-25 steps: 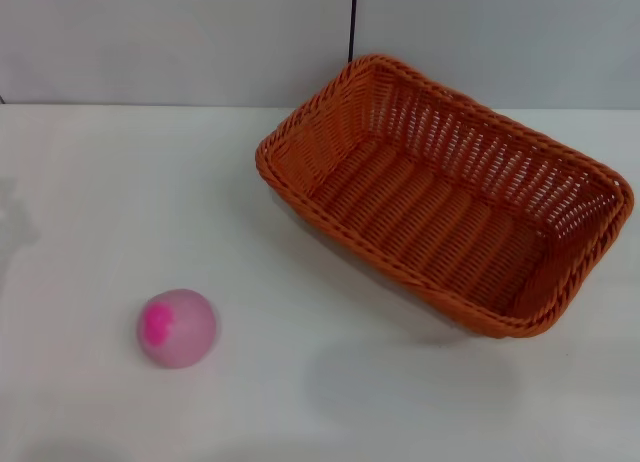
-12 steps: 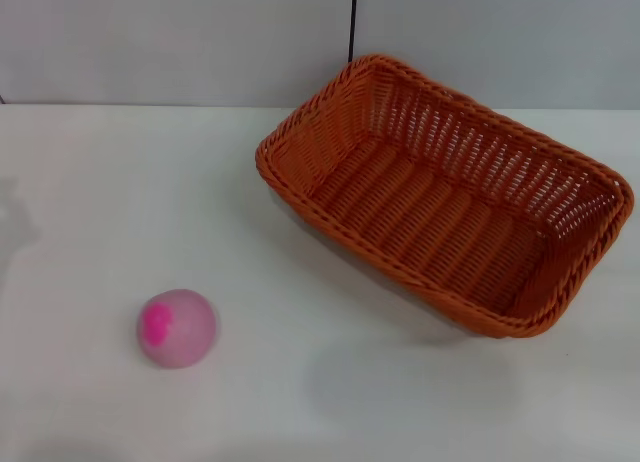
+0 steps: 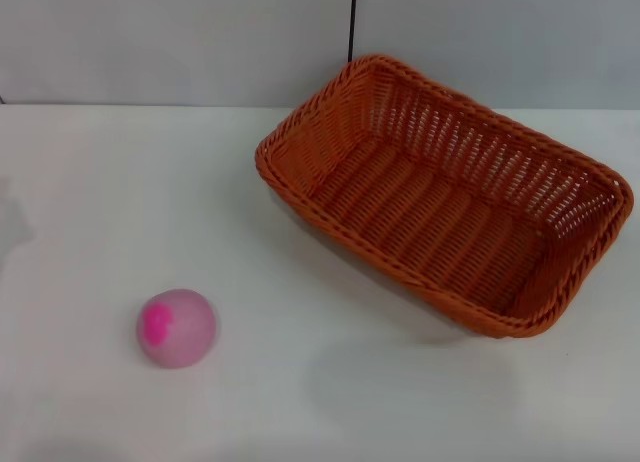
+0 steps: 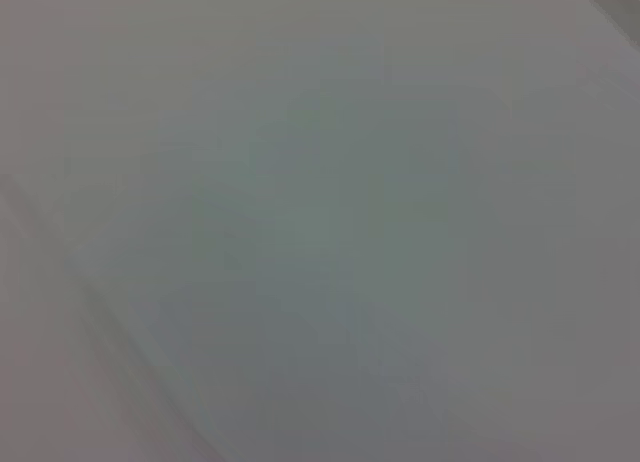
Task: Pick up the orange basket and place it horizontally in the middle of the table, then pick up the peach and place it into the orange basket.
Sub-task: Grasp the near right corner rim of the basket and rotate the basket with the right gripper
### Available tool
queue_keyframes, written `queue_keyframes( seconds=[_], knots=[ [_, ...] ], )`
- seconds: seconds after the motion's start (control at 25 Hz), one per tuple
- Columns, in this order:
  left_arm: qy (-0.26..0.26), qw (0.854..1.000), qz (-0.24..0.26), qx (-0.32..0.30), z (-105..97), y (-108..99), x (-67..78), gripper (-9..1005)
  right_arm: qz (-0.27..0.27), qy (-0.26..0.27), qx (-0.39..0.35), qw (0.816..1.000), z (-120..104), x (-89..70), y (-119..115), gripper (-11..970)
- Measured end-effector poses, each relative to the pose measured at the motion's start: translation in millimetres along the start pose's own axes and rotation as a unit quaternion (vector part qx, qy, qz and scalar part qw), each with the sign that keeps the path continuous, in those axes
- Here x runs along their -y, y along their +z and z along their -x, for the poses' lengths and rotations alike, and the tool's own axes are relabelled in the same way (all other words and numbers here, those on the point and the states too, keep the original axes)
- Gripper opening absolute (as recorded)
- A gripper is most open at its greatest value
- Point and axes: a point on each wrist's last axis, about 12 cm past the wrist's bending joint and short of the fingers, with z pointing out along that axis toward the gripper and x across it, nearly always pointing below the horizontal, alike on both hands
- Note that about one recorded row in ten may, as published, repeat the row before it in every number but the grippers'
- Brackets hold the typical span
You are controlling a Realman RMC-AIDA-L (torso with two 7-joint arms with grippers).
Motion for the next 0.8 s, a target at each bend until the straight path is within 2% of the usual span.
queue_keyframes(
  seconds=[0.08,0.12,0.28,0.4,0.52,0.64,0.68,0.72,0.8],
  knots=[
    [0.000,1.000,0.001,-0.001,0,0,-0.3,-2,0.014,-0.014,-0.088,0.996,22,-9.3,16,400],
    [0.000,1.000,0.002,-0.002,0,-1,-0.4,-1,0.014,-0.014,-0.088,0.996,22,-9.3,16,402],
    [0.001,1.000,0.003,-0.003,0,-1,-0.7,-1,0.008,-0.028,-0.185,0.982,43,-18.4,34,407],
    [0.003,1.000,0.004,-0.003,0,-2,-1.2,-1,0.002,-0.045,-0.266,0.963,63,-28.7,56,411],
    [0.003,1.000,0.004,-0.003,0,-2,-1.3,-1,0.002,-0.050,-0.296,0.954,70,-33.4,67,415],
    [0.003,1.000,0.004,-0.004,0,-3,-1.3,-1,-0.007,-0.065,-0.345,0.936,79,-39.4,84,419],
    [0.003,1.000,0.004,-0.004,0,-3,-1.3,-1,-0.018,-0.085,-0.388,0.918,80,-43.7,96,420],
    [0.003,1.000,0.004,-0.004,0,-3,-1.3,-1,-0.018,-0.085,-0.388,0.918,80,-43.7,96,422],
    [0.003,1.000,0.004,-0.004,0,-3,-1.3,-1,-0.030,-0.107,-0.427,0.897,80,-48.9,108,424]
  ],
)
